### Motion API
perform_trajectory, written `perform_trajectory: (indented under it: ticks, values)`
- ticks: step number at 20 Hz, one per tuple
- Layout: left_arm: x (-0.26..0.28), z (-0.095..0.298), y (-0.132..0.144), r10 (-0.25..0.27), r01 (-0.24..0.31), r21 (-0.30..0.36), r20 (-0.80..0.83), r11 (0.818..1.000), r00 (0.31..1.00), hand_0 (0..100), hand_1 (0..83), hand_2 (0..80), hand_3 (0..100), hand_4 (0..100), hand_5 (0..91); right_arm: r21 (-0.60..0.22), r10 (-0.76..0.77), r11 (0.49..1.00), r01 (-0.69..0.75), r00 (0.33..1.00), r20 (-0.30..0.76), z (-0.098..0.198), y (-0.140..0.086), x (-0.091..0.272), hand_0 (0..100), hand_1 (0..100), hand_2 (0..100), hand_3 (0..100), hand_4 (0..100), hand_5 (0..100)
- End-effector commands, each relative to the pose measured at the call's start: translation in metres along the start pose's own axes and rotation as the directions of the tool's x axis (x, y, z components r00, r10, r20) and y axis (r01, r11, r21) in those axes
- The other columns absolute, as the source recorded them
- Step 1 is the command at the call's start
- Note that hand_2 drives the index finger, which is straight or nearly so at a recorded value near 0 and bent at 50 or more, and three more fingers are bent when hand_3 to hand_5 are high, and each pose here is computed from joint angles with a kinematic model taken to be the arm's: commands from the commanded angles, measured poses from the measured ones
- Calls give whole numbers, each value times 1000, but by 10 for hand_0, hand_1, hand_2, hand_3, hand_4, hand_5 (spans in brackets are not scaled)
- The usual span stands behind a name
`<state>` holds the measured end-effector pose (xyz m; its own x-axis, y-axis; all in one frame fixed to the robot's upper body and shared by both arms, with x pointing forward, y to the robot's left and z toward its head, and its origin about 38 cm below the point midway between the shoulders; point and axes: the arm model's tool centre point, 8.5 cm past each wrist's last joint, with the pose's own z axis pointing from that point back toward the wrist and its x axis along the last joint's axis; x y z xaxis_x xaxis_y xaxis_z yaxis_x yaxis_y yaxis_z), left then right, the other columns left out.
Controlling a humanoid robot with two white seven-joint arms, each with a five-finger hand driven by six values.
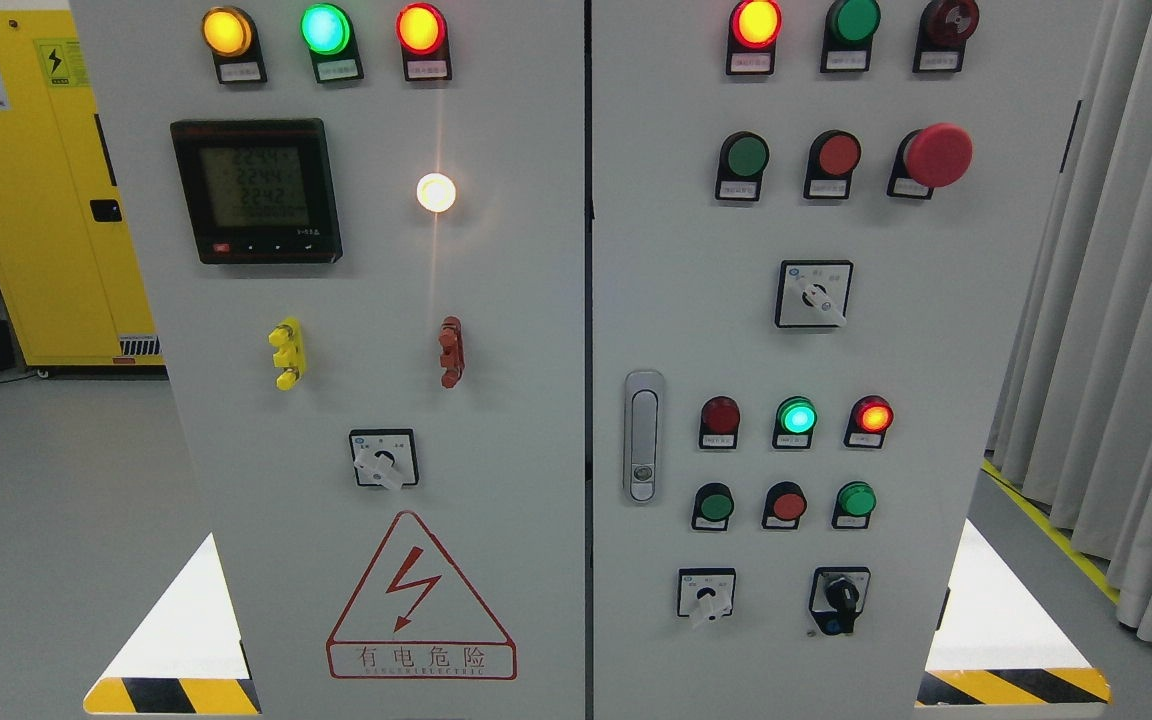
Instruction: Press green start button
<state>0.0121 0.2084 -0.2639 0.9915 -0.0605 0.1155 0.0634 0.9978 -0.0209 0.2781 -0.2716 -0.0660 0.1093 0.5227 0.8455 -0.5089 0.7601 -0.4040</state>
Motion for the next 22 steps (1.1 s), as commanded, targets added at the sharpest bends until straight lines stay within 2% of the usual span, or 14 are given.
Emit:
perform_trajectory:
  ticks: [1, 4, 7, 8, 9, 12, 13, 14, 17, 18, 21, 22]
  values:
    - [22, -2, -6, -2, 3, -11, 45, 1000, 999, 120, 556, 0, 0, 0, 0, -209, 377, 924, -320, 849, 369, -4, -62, 174, 212, 490, 0, 231, 251, 125]
    - [22, -2, -6, -2, 3, -11, 45, 1000, 999, 120, 556, 0, 0, 0, 0, -313, 473, 876, -366, 775, 418, 7, -73, 205, 220, 492, 0, 306, 335, 211]
    - [23, -2, -6, -2, 3, -11, 48, 1000, 999, 120, 556, 0, 0, 0, 0, -403, 554, 823, -400, 719, 420, 18, -82, 226, 225, 493, 0, 378, 414, 295]
    - [22, -2, -6, -2, 3, -11, 46, 1000, 999, 120, 556, 0, 0, 0, 0, -426, 583, 803, -416, 696, 419, 19, -86, 233, 225, 494, 0, 380, 413, 297]
    - [22, -2, -6, -2, 3, -11, 46, 1000, 999, 120, 556, 0, 0, 0, 0, -446, 613, 781, -437, 671, 417, 20, -88, 239, 228, 496, 0, 452, 468, 358]
    - [22, -2, -6, -2, 3, -11, 46, 1000, 999, 120, 556, 0, 0, 0, 0, -521, 705, 700, -488, 588, 397, 25, -102, 253, 232, 512, 0, 536, 523, 408]
    - [22, -2, -6, -2, 3, -11, 46, 1000, 999, 120, 556, 0, 0, 0, 0, -543, 731, 673, -502, 566, 382, 26, -107, 257, 241, 525, 0, 643, 608, 511]
    - [22, -2, -6, -2, 3, -11, 46, 1000, 999, 120, 556, 0, 0, 0, 0, -574, 756, 642, -508, 543, 365, 28, -113, 263, 246, 532, 0, 643, 609, 510]
    - [22, -2, -6, -2, 3, -11, 45, 1000, 999, 120, 556, 0, 0, 0, 0, -627, 805, 576, -525, 499, 321, 27, -125, 276, 273, 559, 0, 679, 672, 601]
    - [22, -2, -6, -2, 3, -11, 46, 1000, 999, 120, 556, 0, 0, 0, 0, -637, 818, 557, -534, 486, 308, 26, -127, 280, 293, 576, 0, 693, 693, 646]
    - [22, -2, -6, -2, 3, -11, 45, 1000, 999, 120, 556, 0, 0, 0, 0, -658, 860, 490, -571, 440, 259, 23, -135, 292, 317, 598, 0, 697, 709, 696]
    - [22, -2, -6, -2, 3, -11, 46, 1000, 999, 120, 556, 0, 0, 0, 0, -666, 871, 471, -579, 425, 246, 22, -137, 296, 351, 632, 0, 692, 705, 771]
